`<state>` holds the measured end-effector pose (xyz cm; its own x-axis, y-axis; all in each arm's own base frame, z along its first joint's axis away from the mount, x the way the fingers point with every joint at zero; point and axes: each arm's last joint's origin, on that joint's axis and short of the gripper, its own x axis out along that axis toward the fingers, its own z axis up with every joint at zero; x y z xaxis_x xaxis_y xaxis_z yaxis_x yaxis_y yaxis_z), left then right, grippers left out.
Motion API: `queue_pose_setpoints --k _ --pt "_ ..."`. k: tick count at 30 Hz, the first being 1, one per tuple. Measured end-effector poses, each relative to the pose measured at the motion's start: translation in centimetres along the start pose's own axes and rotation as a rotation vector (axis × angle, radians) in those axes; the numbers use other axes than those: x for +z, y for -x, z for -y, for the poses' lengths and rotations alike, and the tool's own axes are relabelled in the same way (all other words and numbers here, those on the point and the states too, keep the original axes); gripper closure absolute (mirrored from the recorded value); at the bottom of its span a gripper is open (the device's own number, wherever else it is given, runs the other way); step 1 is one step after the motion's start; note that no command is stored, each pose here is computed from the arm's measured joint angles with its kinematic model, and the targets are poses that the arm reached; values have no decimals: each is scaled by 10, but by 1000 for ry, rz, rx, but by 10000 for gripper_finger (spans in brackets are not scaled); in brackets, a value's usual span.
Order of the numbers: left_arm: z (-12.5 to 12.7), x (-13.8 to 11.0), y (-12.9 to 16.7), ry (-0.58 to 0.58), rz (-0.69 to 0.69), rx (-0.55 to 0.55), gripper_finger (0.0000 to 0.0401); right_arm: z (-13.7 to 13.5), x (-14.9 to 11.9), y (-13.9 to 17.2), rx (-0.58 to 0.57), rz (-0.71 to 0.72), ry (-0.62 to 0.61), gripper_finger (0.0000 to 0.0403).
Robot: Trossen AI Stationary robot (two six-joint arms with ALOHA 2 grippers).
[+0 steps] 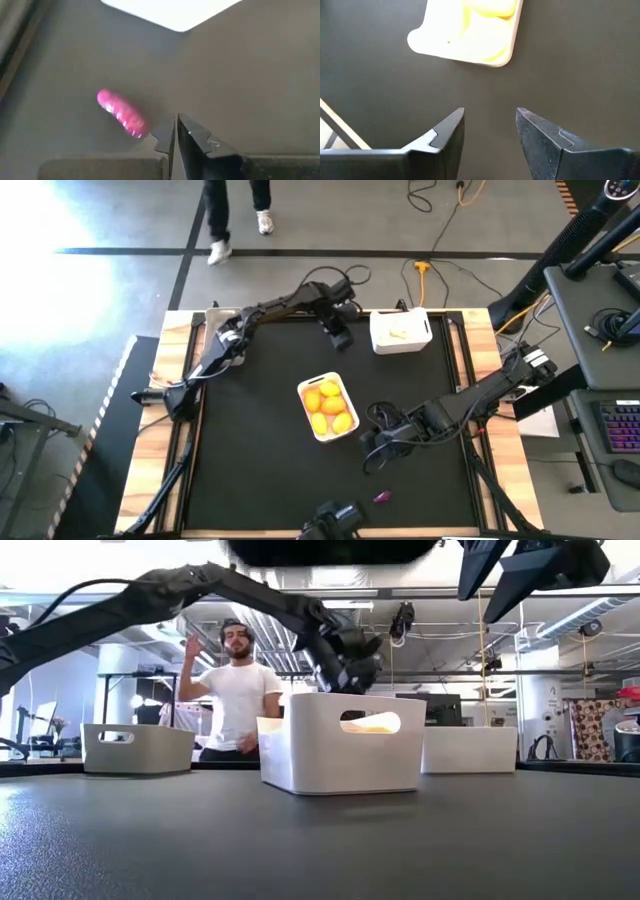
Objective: Sort produce into baskets
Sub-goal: Put the eggplant into the gray bin
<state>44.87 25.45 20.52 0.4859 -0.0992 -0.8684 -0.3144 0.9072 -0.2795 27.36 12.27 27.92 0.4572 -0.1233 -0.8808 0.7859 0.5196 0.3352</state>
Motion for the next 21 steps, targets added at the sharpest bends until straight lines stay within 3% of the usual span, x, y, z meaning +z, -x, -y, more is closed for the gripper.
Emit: queue_pose_setpoints --k 4,11,18,21 --pt "-15 -9 -19 51 -64 -3 400 0 0 0 1 0 -20 234" --pt "-18 -2 -13 3 -7 -3 401 -1 0 0 8 0 -42 234" --pt "-25 -4 -15 -376 -19 22 401 -1 0 0 15 -6 -50 234" --pt "-31 -3 -13 -488 -7 34 401 -2 0 0 24 -23 -52 234"
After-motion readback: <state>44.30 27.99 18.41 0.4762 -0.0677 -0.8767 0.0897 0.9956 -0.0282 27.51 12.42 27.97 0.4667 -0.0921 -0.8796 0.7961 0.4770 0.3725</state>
